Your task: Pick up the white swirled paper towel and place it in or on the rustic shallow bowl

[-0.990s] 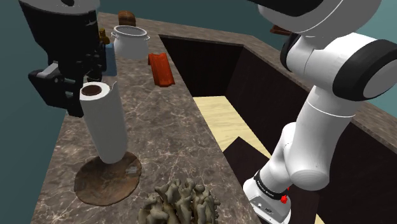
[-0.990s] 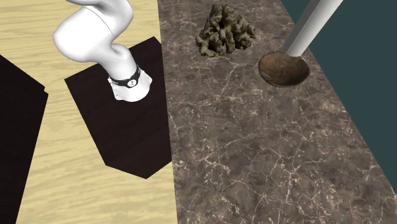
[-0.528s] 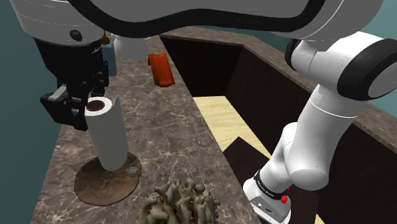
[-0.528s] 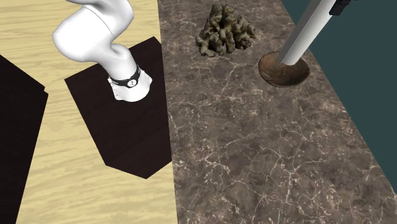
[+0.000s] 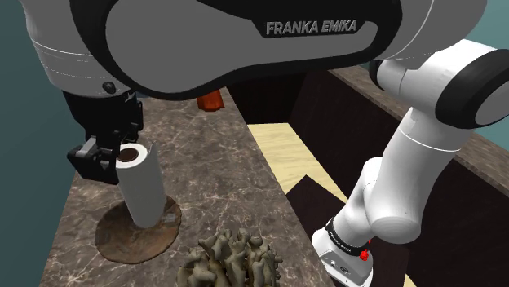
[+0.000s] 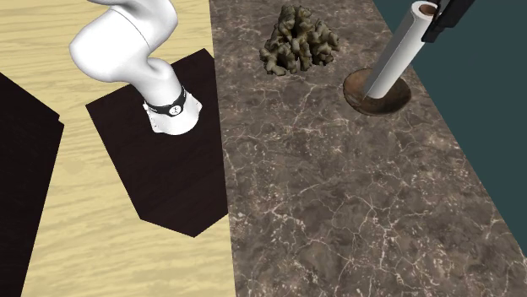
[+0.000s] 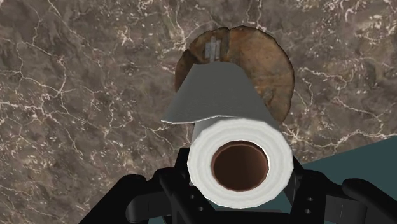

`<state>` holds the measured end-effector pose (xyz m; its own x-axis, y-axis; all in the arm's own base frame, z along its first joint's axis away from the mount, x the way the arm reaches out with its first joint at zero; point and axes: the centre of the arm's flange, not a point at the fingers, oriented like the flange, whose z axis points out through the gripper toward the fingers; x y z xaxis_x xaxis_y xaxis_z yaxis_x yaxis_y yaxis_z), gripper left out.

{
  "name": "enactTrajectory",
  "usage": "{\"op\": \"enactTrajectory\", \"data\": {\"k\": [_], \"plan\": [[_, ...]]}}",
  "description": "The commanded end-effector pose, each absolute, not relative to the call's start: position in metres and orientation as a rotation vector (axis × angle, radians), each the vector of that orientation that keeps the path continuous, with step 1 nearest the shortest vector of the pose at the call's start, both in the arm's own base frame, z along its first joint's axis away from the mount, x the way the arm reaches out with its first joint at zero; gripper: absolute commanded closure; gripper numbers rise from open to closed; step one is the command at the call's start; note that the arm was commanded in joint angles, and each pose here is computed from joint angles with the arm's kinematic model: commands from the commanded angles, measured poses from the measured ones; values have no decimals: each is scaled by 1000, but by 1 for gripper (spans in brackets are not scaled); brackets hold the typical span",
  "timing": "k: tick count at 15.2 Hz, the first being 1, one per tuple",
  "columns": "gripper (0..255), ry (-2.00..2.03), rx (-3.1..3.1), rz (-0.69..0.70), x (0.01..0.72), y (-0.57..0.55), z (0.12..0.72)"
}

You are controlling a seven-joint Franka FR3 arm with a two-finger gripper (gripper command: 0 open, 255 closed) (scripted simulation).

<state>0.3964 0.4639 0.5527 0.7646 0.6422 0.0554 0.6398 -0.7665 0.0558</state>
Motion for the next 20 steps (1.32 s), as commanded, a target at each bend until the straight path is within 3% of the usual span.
{"op": "enactTrajectory", "data": {"k": [1,8,9,14,20], "plan": [[255,1061,2920,112,395,465,546],[255,1061,2920,112,395,465,546],[0,1061,2920,112,395,465,546],[0,1061,2920,112,395,465,546],[0,1061,2920,112,391,465,596]]}}
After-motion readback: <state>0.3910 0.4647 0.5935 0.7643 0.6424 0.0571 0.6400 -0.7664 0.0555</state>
